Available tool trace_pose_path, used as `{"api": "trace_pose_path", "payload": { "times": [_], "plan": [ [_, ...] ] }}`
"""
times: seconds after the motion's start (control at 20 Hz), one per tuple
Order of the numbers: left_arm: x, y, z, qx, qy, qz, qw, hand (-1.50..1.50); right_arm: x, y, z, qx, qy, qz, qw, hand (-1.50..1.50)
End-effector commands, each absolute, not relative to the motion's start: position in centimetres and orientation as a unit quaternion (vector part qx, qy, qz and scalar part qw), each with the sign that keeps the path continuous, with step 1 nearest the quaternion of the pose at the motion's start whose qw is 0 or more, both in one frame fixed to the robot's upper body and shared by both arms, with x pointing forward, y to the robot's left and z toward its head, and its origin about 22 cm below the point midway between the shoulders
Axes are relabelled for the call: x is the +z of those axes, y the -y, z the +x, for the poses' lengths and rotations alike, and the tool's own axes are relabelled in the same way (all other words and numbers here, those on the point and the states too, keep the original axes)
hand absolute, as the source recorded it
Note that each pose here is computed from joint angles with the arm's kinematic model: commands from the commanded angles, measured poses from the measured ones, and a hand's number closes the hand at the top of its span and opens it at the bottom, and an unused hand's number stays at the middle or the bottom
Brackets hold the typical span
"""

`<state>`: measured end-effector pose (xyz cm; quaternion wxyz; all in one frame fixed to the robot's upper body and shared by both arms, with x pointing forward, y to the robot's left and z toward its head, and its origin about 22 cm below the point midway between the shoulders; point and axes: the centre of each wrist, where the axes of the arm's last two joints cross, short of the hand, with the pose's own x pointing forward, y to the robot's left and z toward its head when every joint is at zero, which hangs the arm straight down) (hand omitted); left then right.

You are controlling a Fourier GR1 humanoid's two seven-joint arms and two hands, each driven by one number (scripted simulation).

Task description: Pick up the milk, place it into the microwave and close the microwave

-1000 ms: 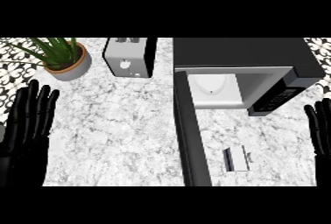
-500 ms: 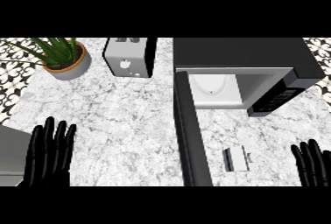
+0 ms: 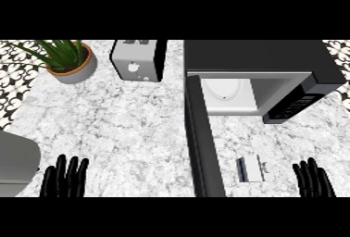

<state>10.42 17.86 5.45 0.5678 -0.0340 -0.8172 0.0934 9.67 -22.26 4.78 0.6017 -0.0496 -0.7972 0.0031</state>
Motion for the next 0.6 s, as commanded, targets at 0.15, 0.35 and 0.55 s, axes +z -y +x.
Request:
{"api": "trace_pose_path", "payload": {
  "times": [0.15, 0.35, 0.55],
  "plan": [
    [4.1, -18.1, 8.2, 0.092, 0.816, -0.04, 0.569, -1.5, 0.3, 21.5, 11.3, -0.001, 0.788, -0.037, 0.614, -1.5],
    [3.7, -17.1, 5.9, 0.096, 0.817, -0.044, 0.567, -1.5, -0.4, 20.5, 12.9, -0.022, 0.779, -0.058, 0.624, -1.5],
    [2.6, -18.6, 6.9, 0.1, 0.824, -0.037, 0.556, -1.5, -4.2, 24.0, 11.6, -0.043, 0.773, -0.092, 0.626, -1.5]
  ]
}}
